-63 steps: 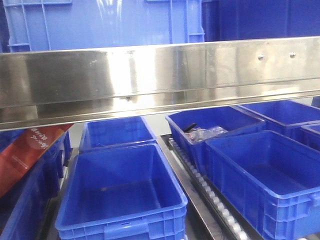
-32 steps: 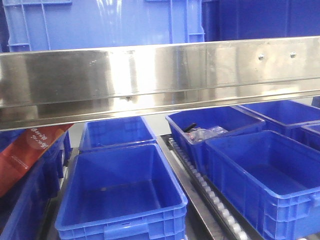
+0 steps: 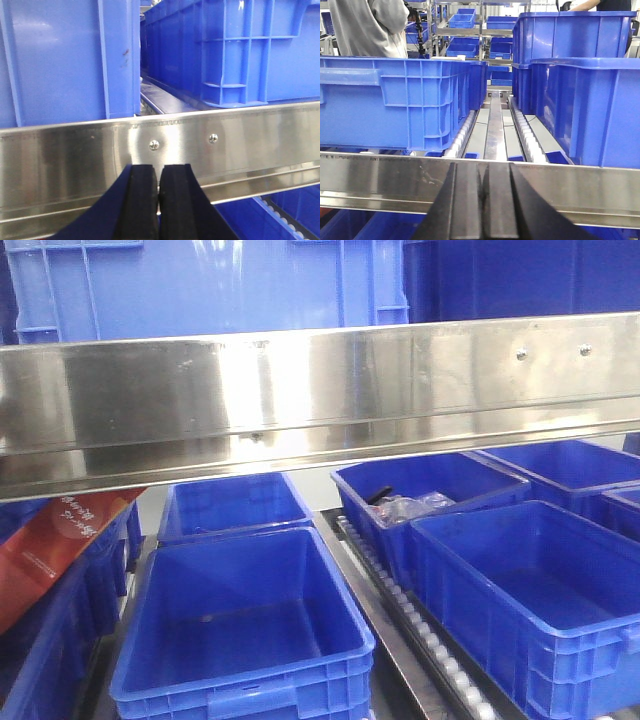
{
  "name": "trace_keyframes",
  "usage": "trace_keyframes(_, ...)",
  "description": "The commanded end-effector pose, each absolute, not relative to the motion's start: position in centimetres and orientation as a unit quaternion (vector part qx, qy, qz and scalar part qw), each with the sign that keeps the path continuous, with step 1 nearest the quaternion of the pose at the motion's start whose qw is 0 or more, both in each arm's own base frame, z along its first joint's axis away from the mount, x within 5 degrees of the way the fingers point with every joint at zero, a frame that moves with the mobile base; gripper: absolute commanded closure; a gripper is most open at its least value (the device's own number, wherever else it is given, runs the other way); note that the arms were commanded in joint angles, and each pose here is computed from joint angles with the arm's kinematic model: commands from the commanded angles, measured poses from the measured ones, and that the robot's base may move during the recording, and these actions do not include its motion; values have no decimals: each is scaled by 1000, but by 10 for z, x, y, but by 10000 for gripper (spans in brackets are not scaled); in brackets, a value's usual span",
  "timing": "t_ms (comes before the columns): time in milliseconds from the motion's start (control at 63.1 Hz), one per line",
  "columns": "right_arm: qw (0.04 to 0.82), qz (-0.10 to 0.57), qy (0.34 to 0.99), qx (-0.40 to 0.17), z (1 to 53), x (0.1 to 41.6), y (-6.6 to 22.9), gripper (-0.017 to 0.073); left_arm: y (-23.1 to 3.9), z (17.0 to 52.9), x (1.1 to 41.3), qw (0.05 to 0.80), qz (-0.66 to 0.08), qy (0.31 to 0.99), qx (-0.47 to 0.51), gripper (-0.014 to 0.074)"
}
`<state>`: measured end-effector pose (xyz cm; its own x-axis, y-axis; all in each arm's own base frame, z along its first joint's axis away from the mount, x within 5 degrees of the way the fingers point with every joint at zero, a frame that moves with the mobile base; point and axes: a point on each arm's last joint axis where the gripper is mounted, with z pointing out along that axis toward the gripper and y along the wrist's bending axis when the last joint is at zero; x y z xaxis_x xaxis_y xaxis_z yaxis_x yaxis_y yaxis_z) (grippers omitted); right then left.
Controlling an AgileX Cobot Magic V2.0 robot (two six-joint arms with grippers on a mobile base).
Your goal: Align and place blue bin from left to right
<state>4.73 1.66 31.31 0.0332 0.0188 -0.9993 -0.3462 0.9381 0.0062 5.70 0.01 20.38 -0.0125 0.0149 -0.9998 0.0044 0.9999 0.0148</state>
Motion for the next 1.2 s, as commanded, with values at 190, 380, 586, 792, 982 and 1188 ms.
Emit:
trace_keyframes(190, 725, 60, 682, -70, 308, 51, 9, 629, 0, 207, 56, 712, 4, 702, 7, 582)
trace_keyframes(380, 723, 4, 691, 6, 267, 57, 0, 629, 0, 207, 56, 712, 4, 702, 7, 582)
trace_keyframes(586, 711, -20, 701, 38, 213, 55, -4, 629, 0, 207, 56, 712, 4, 702, 7, 582)
trace_keyframes(792, 703, -22, 710, 38, 204, 56, -5, 629, 0, 207, 56, 712, 4, 702, 7, 582)
trace_keyframes(982, 703, -23, 710, 36, 204, 56, -4, 629, 0, 207, 56, 712, 4, 702, 7, 582)
trace_keyframes(1188, 703, 0, 711, 13, 204, 56, -1, 629, 0, 207, 56, 712, 4, 702, 7, 582)
